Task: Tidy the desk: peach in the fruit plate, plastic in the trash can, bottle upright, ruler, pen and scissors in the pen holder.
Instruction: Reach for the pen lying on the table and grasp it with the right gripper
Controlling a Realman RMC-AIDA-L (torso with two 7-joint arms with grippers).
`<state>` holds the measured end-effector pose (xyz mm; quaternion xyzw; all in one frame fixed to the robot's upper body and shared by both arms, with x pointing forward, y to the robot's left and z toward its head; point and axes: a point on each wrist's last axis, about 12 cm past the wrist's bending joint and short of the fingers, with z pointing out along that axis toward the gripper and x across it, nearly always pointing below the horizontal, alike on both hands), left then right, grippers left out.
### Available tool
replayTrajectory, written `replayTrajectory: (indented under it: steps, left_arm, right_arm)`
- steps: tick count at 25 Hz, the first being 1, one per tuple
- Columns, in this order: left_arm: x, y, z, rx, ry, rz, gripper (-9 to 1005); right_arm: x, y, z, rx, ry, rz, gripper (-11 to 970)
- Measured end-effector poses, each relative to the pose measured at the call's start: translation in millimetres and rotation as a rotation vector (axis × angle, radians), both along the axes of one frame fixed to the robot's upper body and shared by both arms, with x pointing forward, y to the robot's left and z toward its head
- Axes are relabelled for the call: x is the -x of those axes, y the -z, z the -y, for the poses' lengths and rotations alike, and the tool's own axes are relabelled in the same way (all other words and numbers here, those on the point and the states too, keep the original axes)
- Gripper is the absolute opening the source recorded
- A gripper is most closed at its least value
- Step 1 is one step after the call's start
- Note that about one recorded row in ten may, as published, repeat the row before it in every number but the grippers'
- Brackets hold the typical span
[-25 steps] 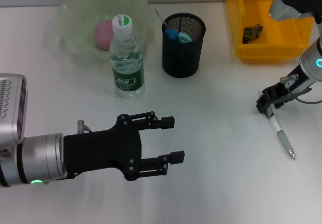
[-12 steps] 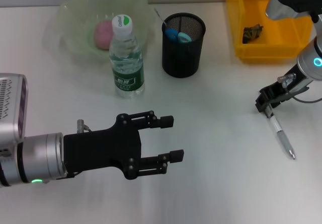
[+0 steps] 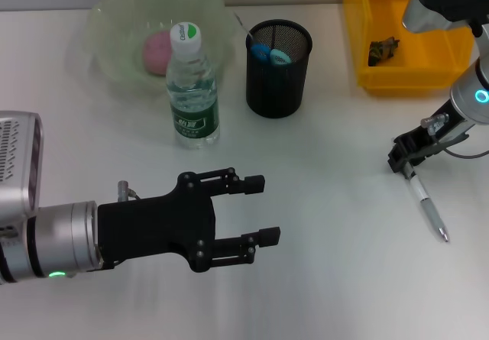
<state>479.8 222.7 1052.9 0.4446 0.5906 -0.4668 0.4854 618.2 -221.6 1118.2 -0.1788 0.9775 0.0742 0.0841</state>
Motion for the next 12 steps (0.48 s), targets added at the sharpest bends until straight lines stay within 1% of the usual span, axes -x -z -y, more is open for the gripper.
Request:
replayTrajectory:
  steps: [9,12]
  left_arm:
    - [-0.5,-0.2,0.3,-0.001,0.0,0.002,698]
    - [-0.6,-0.2,0.3,-0.001,0.0,0.002,698]
  right_arm:
    - [0.3,1.1,-2.0,0.012,-0.014,0.002,382]
    - [0.0,1.4,-2.8,0.017,-0.019,0.005,351]
